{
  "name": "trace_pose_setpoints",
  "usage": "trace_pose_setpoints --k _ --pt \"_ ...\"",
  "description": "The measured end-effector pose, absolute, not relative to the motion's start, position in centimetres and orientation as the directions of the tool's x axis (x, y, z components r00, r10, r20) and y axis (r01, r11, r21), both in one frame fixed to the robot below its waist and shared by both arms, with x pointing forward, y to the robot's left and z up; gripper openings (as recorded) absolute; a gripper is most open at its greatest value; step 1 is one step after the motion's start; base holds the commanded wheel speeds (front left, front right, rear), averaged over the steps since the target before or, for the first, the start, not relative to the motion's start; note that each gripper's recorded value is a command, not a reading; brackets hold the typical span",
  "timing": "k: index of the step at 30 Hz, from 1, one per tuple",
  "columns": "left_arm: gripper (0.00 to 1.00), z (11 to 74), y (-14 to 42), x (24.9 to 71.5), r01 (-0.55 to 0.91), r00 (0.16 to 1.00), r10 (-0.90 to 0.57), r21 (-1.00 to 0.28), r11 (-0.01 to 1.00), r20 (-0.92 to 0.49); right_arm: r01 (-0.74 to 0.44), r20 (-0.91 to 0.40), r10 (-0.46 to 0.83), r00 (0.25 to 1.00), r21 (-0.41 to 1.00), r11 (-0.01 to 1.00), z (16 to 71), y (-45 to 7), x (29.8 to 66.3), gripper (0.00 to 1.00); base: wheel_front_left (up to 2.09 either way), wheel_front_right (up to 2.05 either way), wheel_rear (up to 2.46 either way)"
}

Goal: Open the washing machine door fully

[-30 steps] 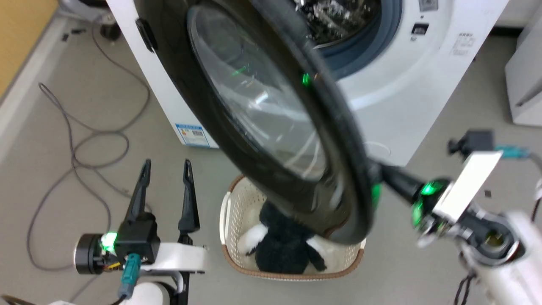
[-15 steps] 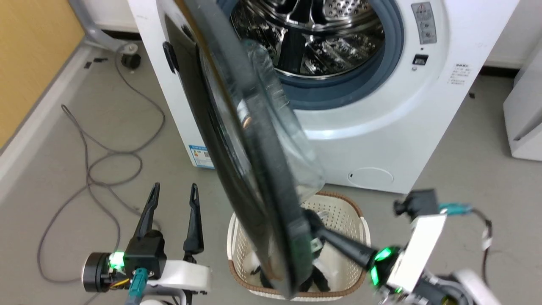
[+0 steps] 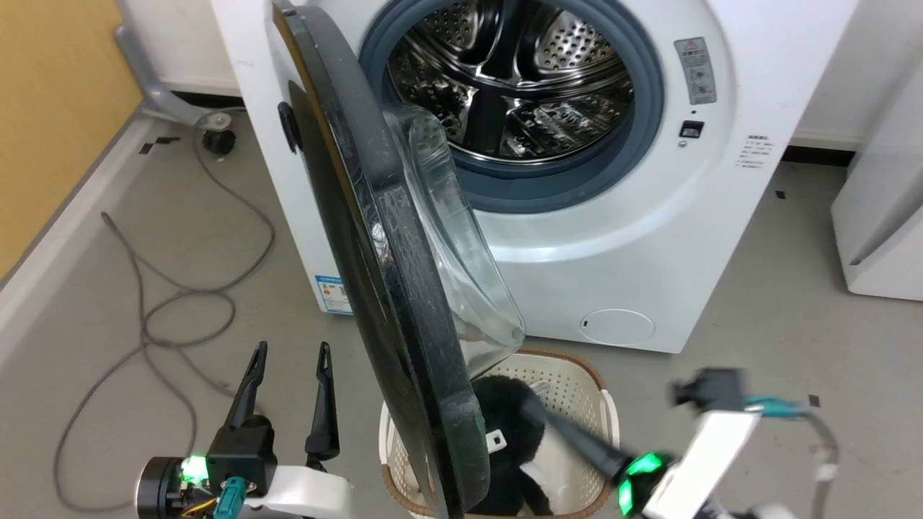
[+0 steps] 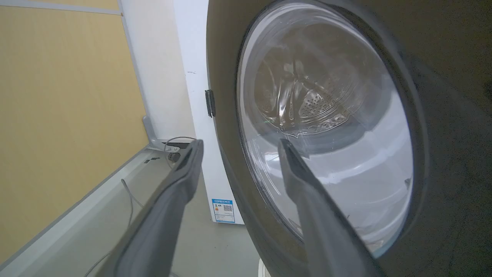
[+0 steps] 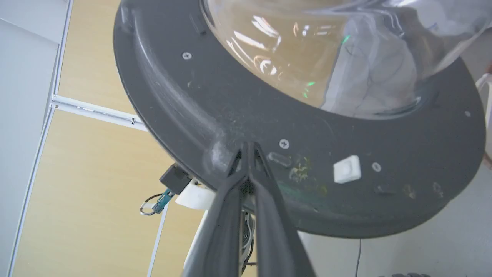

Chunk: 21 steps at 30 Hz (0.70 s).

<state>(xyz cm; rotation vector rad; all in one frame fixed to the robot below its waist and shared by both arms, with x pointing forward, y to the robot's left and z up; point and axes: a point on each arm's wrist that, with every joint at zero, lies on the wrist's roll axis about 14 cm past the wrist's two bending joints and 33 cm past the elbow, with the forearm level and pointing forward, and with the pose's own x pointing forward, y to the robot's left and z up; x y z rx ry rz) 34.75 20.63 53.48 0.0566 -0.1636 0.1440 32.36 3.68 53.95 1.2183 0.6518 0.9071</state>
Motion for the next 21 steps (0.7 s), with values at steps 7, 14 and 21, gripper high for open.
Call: trace_pose_setpoints --k 7,14,21 --pt "1.0 53.4 20.4 34.7 -0.138 0.978 0.13 0.039 0.99 0.164 -0.382 0.181 0.597 0.781 0.895 0.229 57.9 -2.5 37.0 0.0 0.0 0.0 0.0" --pt "1.0 53.9 20.4 35.0 -0.132 0.976 0.124 0.033 0.991 0.18 -0.49 0.323 0.373 0.87 0.654 0.576 60.0 -8.3 38.7 0.0 0.0 0.0 0.0" --pt "1.0 54.3 20.1 35.4 -0.124 0.974 0.116 0.031 0.992 0.192 -0.389 0.42 0.25 0.872 0.286 0.876 62.3 -13.3 39.4 0.0 0.0 0.0 0.0"
